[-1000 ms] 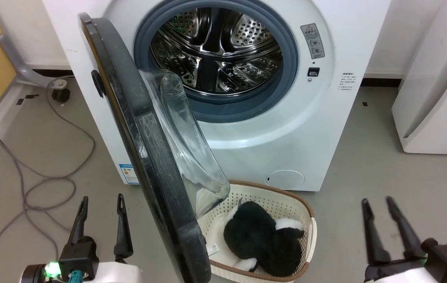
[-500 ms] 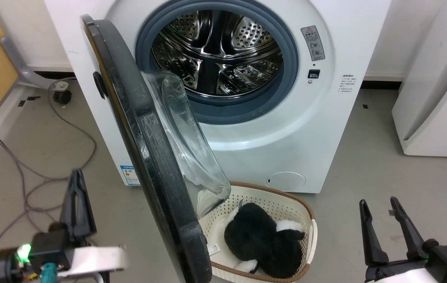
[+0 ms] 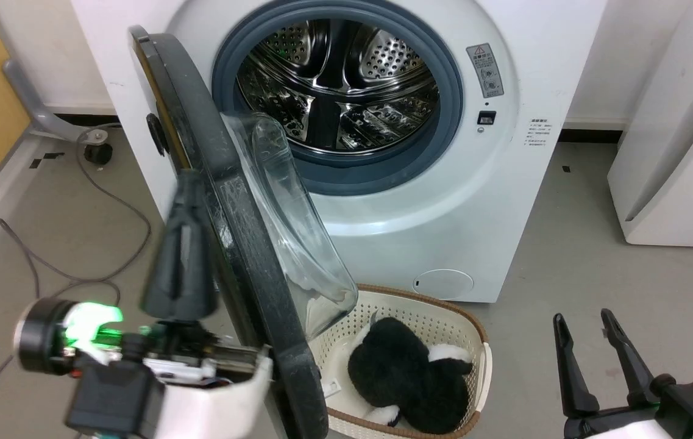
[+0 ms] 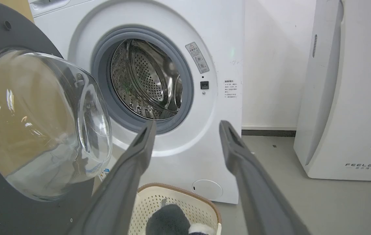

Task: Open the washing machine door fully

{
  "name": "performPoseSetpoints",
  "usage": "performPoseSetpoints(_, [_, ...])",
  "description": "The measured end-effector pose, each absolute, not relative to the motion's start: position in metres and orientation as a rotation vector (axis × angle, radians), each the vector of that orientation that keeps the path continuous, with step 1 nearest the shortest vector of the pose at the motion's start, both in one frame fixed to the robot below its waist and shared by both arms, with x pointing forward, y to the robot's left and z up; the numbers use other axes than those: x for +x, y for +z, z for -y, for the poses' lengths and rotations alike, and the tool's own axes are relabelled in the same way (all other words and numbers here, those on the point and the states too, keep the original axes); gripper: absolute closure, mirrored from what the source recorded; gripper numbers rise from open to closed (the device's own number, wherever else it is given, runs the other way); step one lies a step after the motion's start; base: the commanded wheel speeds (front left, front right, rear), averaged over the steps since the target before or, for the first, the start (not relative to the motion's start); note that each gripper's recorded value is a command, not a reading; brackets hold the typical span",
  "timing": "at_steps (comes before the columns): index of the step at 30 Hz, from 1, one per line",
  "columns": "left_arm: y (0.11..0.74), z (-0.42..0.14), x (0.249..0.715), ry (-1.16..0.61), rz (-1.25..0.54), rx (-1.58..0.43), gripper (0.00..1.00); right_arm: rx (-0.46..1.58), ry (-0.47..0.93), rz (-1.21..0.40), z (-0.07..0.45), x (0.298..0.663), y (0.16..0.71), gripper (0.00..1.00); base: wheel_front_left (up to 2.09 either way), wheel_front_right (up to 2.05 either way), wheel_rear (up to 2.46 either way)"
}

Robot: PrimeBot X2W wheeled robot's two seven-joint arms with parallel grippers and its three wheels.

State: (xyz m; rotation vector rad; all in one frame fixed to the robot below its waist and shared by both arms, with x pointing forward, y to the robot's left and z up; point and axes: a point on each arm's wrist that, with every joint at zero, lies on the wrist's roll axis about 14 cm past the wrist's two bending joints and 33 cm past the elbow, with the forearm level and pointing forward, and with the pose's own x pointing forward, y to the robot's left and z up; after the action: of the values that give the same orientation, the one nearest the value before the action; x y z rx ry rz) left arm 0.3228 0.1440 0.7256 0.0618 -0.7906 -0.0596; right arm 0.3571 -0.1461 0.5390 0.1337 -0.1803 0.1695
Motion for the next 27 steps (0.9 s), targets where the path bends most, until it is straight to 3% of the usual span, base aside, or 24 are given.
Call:
performPoseSetpoints(15, [0.712, -0.04, 0.288, -0.471, 0.766, 0.011, 1.0, 0.14, 0.199, 0.166, 0.136, 0.358, 0.535, 0.0, 0.0, 0.0, 0.0])
performPoseSetpoints(27, [0.646, -0.01, 0.282, -0.572, 0.55, 0.006, 1.0, 0.143, 0.216, 0.148, 0.13, 0.362, 0.53, 0.0, 0.0, 0.0, 0.0])
